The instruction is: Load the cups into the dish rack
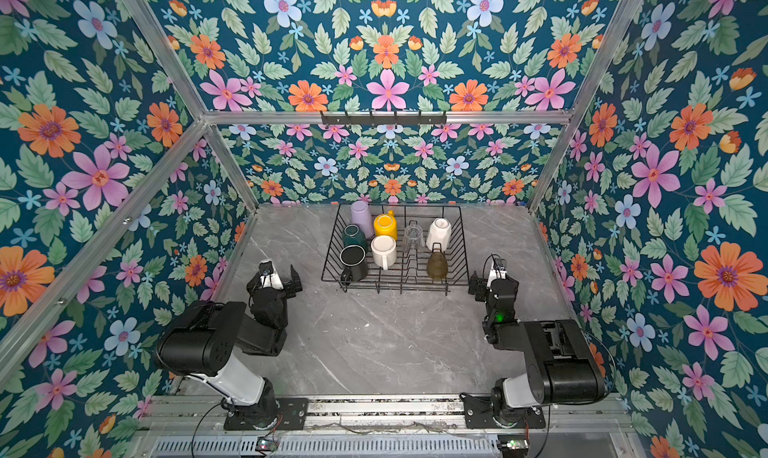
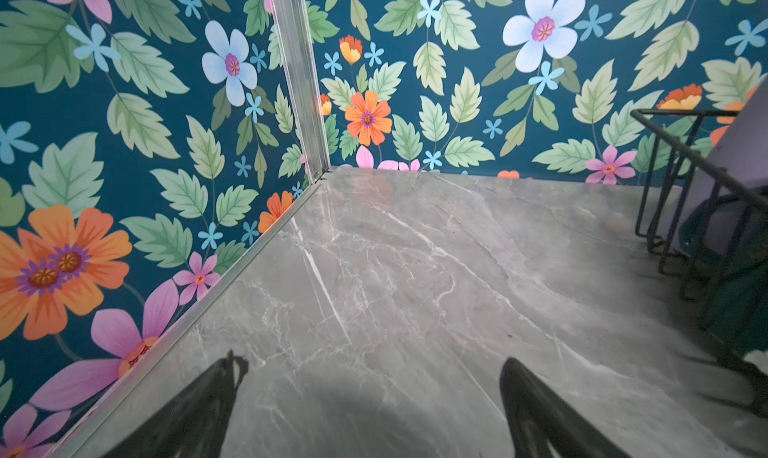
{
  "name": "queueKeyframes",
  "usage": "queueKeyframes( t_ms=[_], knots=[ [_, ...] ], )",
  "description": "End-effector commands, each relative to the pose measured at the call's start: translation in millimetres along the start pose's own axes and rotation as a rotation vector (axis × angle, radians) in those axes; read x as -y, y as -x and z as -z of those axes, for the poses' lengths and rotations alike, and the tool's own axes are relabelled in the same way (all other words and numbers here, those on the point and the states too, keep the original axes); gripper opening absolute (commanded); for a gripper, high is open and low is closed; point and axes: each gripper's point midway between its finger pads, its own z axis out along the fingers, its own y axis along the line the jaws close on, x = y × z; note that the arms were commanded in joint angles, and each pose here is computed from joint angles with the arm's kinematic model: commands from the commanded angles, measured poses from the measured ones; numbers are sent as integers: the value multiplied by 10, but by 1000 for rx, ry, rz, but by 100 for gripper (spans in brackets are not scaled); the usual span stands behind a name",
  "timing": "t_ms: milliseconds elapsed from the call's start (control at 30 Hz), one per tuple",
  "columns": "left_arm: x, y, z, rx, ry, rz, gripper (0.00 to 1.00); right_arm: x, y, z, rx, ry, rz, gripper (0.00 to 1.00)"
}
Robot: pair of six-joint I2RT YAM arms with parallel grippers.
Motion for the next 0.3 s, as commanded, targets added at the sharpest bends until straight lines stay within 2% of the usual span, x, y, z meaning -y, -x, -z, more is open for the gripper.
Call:
queueKeyframes(
  t_ms=[0,267],
  knots=[
    [-4,25,48,21,-3,-4,100,-59,123,5,48,31,-5,99],
    [4,-1,-2,-1,0,0,100,-41,128,12,53,20,-10,99]
  ],
)
